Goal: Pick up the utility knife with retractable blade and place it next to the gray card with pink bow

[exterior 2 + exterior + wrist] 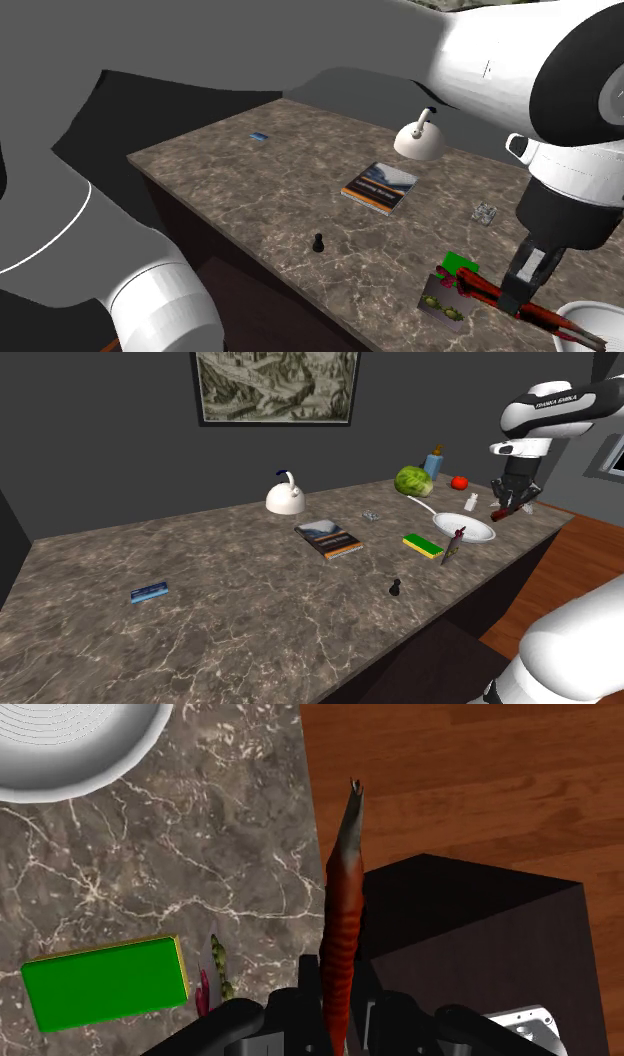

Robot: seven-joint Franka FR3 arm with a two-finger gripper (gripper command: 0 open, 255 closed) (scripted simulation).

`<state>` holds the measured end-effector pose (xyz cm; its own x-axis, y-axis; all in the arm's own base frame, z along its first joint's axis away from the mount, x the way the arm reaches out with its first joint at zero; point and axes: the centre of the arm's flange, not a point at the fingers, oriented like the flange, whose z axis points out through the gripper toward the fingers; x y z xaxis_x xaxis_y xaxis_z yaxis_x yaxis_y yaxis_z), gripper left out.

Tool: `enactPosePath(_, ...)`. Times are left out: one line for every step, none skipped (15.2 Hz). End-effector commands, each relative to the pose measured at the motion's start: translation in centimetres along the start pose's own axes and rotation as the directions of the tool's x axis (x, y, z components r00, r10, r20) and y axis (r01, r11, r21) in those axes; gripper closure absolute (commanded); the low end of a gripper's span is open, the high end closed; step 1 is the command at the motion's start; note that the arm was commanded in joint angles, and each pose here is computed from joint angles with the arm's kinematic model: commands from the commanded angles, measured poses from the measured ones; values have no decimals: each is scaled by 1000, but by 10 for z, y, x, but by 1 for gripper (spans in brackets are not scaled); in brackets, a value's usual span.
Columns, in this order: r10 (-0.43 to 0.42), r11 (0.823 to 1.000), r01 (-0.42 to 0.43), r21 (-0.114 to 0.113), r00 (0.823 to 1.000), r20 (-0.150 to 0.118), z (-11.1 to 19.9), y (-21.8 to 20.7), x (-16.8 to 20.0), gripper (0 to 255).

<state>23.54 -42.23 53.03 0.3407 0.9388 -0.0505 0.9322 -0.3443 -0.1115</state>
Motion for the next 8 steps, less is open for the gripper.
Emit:
enactPosePath(-2,1000,2,0,1000,1,1,-7,-25,255)
enactPosePath(-2,1000,2,0,1000,1,3,-10,-38,255)
enactPosePath(-2,1000,2,0,1000,1,4,-14,-51,255)
enactPosePath(-2,1000,2,0,1000,1,5,-17,-63,255)
enactPosePath(-2,1000,2,0,1000,1,5,-19,-70,255)
enactPosePath(-2,1000,2,0,1000,1,10,-19,-69,255)
enactPosePath(-2,1000,2,0,1000,1,16,-18,-69,255)
enactPosePath(-2,1000,2,0,1000,1,21,-17,-69,255)
